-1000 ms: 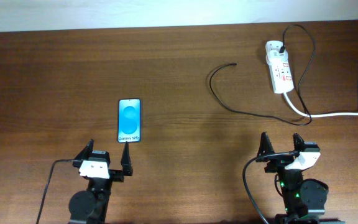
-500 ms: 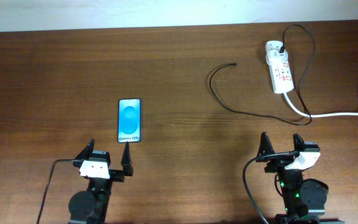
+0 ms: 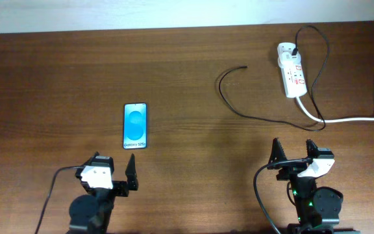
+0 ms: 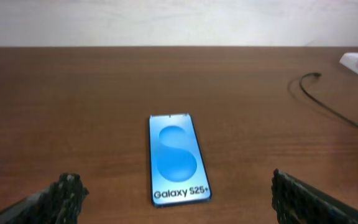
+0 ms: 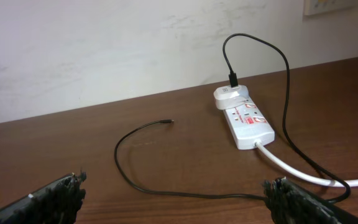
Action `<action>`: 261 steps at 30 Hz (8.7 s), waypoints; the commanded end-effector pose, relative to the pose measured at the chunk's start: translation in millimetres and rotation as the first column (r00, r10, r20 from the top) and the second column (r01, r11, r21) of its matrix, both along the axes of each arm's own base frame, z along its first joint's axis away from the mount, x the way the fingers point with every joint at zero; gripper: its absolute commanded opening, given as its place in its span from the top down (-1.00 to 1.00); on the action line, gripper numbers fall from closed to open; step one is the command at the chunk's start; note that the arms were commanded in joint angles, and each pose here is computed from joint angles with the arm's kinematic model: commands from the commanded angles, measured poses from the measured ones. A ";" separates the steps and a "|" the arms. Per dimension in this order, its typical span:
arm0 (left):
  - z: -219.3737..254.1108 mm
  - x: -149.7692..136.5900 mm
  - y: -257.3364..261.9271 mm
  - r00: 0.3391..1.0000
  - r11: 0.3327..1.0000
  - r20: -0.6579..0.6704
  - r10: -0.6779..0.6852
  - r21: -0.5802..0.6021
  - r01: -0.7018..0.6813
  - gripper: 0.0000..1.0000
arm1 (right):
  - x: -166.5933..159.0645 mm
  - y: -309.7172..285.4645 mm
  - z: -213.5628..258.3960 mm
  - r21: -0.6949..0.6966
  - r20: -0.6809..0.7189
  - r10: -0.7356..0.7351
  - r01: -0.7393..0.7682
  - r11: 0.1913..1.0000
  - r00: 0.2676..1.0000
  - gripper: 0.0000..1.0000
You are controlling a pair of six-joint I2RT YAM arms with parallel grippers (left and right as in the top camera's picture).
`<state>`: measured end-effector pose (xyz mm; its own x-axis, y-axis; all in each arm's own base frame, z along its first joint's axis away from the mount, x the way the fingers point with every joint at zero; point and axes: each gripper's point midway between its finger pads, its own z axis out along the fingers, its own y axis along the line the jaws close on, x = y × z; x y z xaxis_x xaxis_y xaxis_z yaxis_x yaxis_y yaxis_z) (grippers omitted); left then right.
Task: Plug charger to phone and switch on socket
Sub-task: 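Move the left gripper over the blue phone and lower onto it, then close the left gripper on the phone's long edges, then lift the phone with the left gripper and tilt it on edge, then move the right gripper toward the phone held by the left gripper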
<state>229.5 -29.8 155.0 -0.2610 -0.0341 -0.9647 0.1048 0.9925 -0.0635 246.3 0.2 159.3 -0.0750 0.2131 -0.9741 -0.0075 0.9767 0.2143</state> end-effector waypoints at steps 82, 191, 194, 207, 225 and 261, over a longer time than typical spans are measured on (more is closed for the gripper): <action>-192.4 122.0 -28.7 0.243 0.995 -0.966 0.085 0.070 -0.069 -0.98 | -0.2 -0.2 -1.4 0.006 0.002 -0.004 0.004 1.000 1.000 -0.97; 23.4 33.3 -119.1 0.201 0.781 -0.858 -0.473 -0.514 -0.356 0.38 | -0.2 -0.2 -1.4 0.006 0.002 -0.004 0.004 1.000 1.000 -0.97; -1.8 38.1 -126.6 0.101 0.773 -0.855 -0.509 -0.506 -0.383 0.38 | -0.2 -0.2 -1.4 0.006 0.002 -0.004 0.004 1.000 1.000 -0.97; -19.6 43.8 -127.7 0.052 0.765 -0.847 -0.528 -0.502 -0.403 0.37 | -0.2 -0.3 -1.4 0.006 0.002 -0.004 0.004 1.000 1.000 -0.97; -18.1 40.8 -128.9 0.043 0.765 -0.842 -0.538 -0.509 -0.395 0.42 | -9.2 52.9 3.2 0.084 0.020 0.301 -0.302 0.950 0.953 -0.97; -25.9 78.5 -124.9 0.188 0.766 -0.854 -0.485 -0.518 -0.379 0.28 | -8.2 140.9 10.9 0.656 -0.288 0.722 -0.420 0.627 0.629 -0.87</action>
<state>306.3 -152.0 123.5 -0.9202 -0.2941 0.2586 -0.3914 0.7108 -0.5844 236.3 121.4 161.1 -0.7625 0.4825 -0.4312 -0.1585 0.5068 0.8474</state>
